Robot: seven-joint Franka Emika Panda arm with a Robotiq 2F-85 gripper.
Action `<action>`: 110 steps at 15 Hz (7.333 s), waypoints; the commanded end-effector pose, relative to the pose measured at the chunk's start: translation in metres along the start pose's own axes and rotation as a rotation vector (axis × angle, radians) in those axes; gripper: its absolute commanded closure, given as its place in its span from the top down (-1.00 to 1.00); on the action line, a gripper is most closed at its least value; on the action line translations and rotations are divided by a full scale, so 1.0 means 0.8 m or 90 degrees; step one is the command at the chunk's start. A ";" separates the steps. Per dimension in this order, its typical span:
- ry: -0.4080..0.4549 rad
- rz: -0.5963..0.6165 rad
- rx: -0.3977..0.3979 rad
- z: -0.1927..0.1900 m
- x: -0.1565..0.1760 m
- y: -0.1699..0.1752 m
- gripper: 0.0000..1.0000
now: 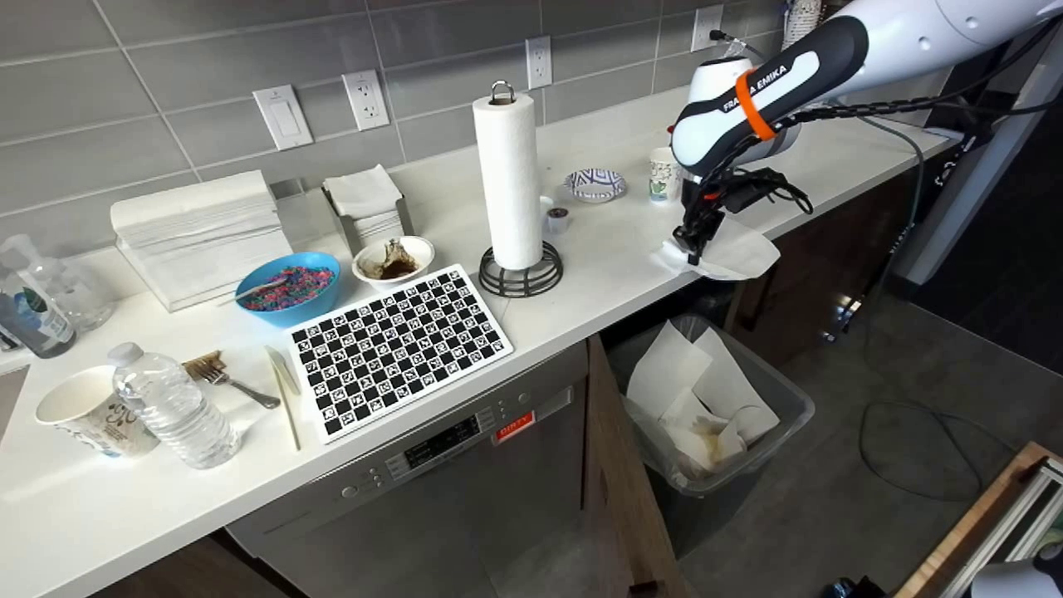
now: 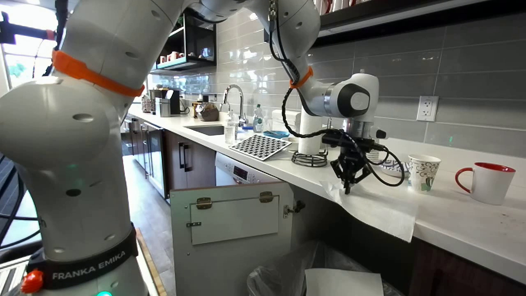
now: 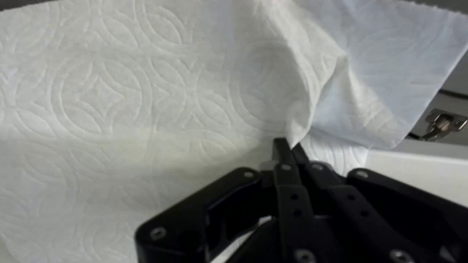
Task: Use the white napkin to wipe the counter.
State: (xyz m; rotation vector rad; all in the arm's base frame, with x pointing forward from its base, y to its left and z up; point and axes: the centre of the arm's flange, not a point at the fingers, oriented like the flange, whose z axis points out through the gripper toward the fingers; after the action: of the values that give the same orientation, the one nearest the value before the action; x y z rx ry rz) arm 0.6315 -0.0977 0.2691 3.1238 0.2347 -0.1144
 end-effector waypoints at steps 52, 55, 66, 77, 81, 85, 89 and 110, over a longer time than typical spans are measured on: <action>0.278 0.077 0.028 -0.143 0.125 0.011 -1.00; 0.263 0.080 0.019 -0.121 0.134 0.009 -1.00; 0.252 0.116 -0.004 -0.068 0.149 0.001 -1.00; 0.270 0.124 -0.094 -0.027 0.153 -0.003 -1.00; 0.253 0.127 -0.111 -0.013 0.149 -0.007 -1.00; 0.233 0.120 -0.104 0.004 0.146 -0.019 -1.00; 0.207 0.096 -0.110 0.007 0.141 -0.025 -1.00; -0.084 -0.098 -0.073 0.002 -0.004 -0.043 -1.00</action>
State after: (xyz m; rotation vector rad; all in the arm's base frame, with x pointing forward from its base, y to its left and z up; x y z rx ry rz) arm 0.6571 -0.0598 0.2690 2.9736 0.3995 -0.1647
